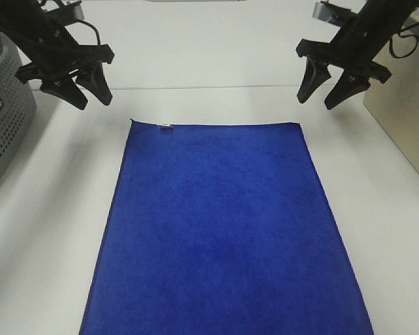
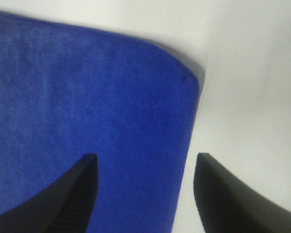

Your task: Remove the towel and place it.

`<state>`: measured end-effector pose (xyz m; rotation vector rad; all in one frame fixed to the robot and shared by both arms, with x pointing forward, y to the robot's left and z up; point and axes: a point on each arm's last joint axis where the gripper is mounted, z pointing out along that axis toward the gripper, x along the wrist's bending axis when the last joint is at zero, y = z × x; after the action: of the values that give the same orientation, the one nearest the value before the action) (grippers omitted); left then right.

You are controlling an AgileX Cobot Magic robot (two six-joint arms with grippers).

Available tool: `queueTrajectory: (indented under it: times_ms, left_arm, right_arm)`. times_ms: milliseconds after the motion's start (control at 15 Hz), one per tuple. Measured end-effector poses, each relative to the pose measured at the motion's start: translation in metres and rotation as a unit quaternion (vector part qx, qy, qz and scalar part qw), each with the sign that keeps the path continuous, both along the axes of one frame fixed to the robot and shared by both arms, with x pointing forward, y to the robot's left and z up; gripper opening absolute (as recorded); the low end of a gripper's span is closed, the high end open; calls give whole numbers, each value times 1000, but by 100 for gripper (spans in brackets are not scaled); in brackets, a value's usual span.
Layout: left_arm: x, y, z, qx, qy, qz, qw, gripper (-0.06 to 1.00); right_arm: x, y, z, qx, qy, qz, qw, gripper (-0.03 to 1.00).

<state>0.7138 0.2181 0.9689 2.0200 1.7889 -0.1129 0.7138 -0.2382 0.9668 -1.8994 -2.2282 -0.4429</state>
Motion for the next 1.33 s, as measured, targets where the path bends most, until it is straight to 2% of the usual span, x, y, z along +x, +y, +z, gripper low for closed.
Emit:
queueTrajectory:
  times_ms: [200, 400, 600, 1333]
  left_arm:
    - [35, -7, -39, -20, -4, 4, 1000, 50]
    - [52, -12, -76, -37, 9, 5, 999, 50]
    - [56, -15, -97, -55, 16, -1, 998, 50]
    - [57, -17, -99, -64, 8, -17, 998, 50]
  right_arm:
    - [19, 1, -42, -2, 16, 5, 1000, 58]
    - [30, 2, -63, -1, 16, 8, 1000, 58]
    - [35, 2, -81, -2, 13, 9, 1000, 58]
    - [35, 3, -90, 5, 15, 25, 1000, 57]
